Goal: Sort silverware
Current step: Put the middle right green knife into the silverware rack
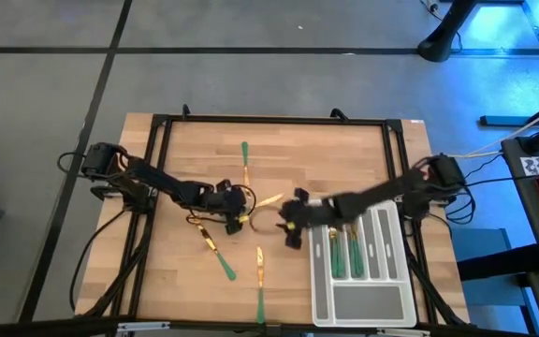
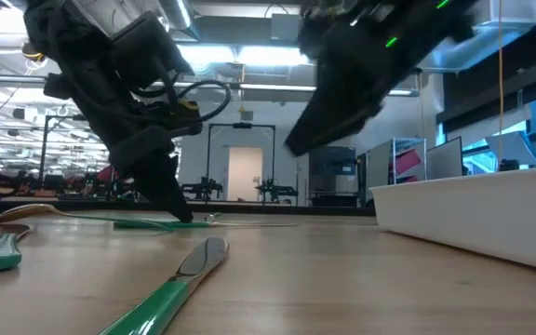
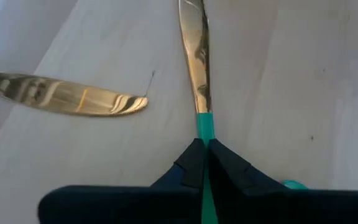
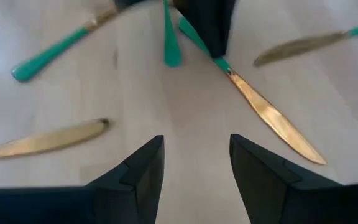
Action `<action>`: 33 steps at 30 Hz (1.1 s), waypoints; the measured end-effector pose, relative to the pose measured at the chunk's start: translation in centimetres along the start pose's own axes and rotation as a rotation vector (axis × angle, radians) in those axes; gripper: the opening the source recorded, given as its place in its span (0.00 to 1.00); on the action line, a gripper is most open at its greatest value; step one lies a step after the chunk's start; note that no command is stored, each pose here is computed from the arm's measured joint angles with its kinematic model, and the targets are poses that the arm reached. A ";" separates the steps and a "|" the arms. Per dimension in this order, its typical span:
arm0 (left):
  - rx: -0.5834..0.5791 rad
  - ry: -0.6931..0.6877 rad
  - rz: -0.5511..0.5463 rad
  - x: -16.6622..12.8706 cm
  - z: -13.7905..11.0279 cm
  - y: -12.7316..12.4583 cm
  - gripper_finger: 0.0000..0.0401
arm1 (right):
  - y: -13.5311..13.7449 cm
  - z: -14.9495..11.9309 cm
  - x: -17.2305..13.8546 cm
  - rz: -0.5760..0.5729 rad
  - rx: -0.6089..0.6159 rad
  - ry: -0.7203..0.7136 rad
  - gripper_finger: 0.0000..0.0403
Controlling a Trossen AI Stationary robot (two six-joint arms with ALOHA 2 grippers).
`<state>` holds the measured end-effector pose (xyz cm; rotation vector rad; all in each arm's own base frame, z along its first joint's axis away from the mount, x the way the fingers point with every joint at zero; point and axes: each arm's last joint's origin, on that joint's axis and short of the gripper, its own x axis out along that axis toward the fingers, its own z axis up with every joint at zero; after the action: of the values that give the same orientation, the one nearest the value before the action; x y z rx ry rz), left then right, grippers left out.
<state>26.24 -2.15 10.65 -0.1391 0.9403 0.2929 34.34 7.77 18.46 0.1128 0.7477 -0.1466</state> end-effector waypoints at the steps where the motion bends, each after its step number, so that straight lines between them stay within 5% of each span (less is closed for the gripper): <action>1: 0.007 -0.006 0.004 0.0 0.0 -0.2 0.02 | -1.1 0.3 0.7 0.037 0.010 0.015 0.45; 10: 0.068 -0.031 0.040 -0.3 -0.3 -1.0 0.00 | -11.0 0.0 5.5 0.312 0.119 0.132 0.60; 17: 0.079 -0.032 0.041 -0.3 -0.3 -1.1 0.00 | -14.4 0.3 5.7 0.291 0.091 0.081 0.66; 26: 0.353 -0.059 0.164 -0.8 -1.1 -2.3 0.00 | -14.0 -1.2 8.0 0.333 -0.006 0.097 0.65; 33: 0.439 -0.089 0.249 -1.3 -1.7 -3.3 0.00 | -11.4 -1.9 9.1 0.280 -0.136 0.099 0.58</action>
<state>25.22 -5.89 10.71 0.3935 0.9138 0.3122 37.68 -3.95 10.27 0.0946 0.8304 0.1775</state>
